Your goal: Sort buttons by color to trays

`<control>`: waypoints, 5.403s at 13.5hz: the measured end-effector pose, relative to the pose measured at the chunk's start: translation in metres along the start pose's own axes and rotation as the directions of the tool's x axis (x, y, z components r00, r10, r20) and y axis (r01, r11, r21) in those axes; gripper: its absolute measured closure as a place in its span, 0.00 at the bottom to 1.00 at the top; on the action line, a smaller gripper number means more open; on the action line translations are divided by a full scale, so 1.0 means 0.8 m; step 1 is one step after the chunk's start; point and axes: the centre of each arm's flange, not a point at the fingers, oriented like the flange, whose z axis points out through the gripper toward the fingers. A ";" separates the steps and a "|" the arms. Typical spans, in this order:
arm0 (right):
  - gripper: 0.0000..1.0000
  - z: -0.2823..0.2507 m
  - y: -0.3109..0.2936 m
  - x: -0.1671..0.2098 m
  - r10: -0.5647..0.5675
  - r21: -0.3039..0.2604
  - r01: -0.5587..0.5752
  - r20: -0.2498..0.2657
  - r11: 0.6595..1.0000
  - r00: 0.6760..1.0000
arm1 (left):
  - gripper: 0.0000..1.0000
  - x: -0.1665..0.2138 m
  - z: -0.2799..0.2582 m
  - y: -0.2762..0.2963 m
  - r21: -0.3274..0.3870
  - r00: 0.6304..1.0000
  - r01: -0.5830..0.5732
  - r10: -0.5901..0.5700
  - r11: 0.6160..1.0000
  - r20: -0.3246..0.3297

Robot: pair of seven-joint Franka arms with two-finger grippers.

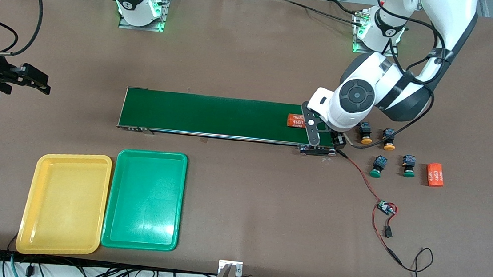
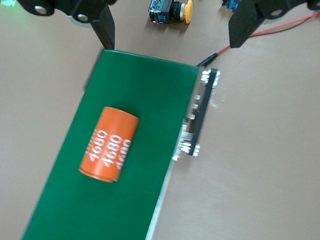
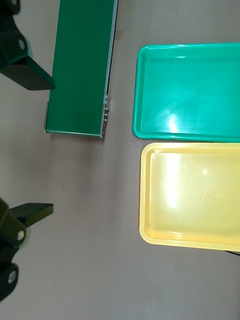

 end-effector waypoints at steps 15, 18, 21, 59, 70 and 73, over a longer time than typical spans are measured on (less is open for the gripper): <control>0.00 0.000 0.000 0.000 -0.001 0.000 0.001 -0.001 1.000 1.000 | 0.00 -0.155 0.009 -0.155 -0.050 0.682 0.729 -0.731 0.682 -0.017; 0.00 0.000 0.000 0.000 -0.001 0.000 0.001 -0.001 1.000 1.000 | 0.00 -0.201 0.033 -0.189 -0.099 0.519 0.851 -0.855 0.516 0.001; 0.00 0.000 0.000 0.000 -0.001 0.000 0.001 -0.001 1.000 1.000 | 0.00 -0.234 0.065 -0.211 -0.097 0.449 0.887 -0.893 0.451 -0.041; 0.00 0.064 -0.014 0.002 -0.023 0.019 0.020 0.183 1.000 0.983 | 0.59 0.004 0.090 0.065 -0.153 0.633 0.761 -0.774 0.630 -0.039; 0.00 0.086 -0.040 0.001 -0.051 0.023 0.047 0.217 0.999 0.975 | 0.04 0.033 0.085 0.071 -0.216 0.356 0.908 -0.933 0.358 -0.052; 0.00 0.090 -0.075 0.001 -0.051 0.013 0.049 0.224 0.999 0.973 | 0.00 -0.046 0.064 0.001 -0.165 0.273 0.946 -0.960 0.278 -0.054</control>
